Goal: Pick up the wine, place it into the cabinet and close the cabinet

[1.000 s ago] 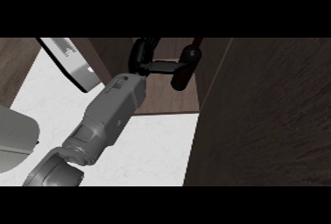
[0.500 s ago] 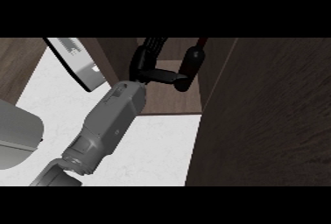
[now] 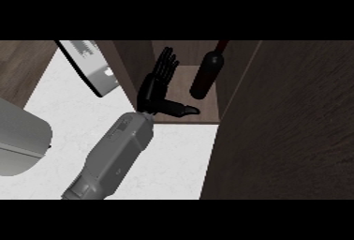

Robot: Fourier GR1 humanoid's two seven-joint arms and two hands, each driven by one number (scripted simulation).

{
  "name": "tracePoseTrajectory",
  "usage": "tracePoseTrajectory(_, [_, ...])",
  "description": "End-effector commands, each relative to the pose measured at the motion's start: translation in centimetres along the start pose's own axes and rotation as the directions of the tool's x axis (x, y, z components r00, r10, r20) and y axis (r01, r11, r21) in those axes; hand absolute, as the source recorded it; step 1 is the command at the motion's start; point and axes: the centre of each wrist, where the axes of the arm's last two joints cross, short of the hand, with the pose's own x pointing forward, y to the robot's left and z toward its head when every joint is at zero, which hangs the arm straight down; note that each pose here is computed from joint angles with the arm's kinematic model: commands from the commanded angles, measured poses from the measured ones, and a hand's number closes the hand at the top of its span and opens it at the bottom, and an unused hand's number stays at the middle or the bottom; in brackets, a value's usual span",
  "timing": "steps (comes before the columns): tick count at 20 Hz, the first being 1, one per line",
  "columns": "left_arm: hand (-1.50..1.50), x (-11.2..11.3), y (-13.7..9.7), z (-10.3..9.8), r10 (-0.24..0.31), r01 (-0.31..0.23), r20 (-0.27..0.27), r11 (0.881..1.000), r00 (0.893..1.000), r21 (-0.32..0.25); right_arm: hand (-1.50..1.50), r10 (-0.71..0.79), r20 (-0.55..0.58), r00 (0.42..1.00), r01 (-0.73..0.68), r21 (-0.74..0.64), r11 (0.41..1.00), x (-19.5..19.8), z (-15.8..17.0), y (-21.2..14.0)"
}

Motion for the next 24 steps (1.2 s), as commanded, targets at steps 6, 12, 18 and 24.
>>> tracePoseTrajectory(6, [-1.50,-0.3,-0.1,6.6,0.047,-0.047,-0.020,0.999,0.999,-0.008,-1.50,-0.114,0.012,0.993,0.114,-0.012,0.993,4.7,1.2,-0.4])
tracePoseTrajectory(12, [-1.50,-0.1,1.0,12.6,0.088,-0.088,-0.028,0.996,0.996,0.016,-1.50,-0.066,0.026,0.997,0.066,0.012,0.998,4.3,1.0,-0.6])
tracePoseTrajectory(18, [-1.50,1.4,3.5,15.5,0.118,-0.118,0.018,0.992,0.993,0.046,-1.50,-0.052,-0.006,0.999,0.052,0.131,0.990,4.3,0.8,-0.7])
tracePoseTrajectory(24, [-1.50,3.6,6.2,16.8,0.073,-0.075,0.042,0.996,0.996,0.056,-1.50,-0.105,-0.042,0.994,0.112,0.241,0.964,4.9,1.4,-0.4])
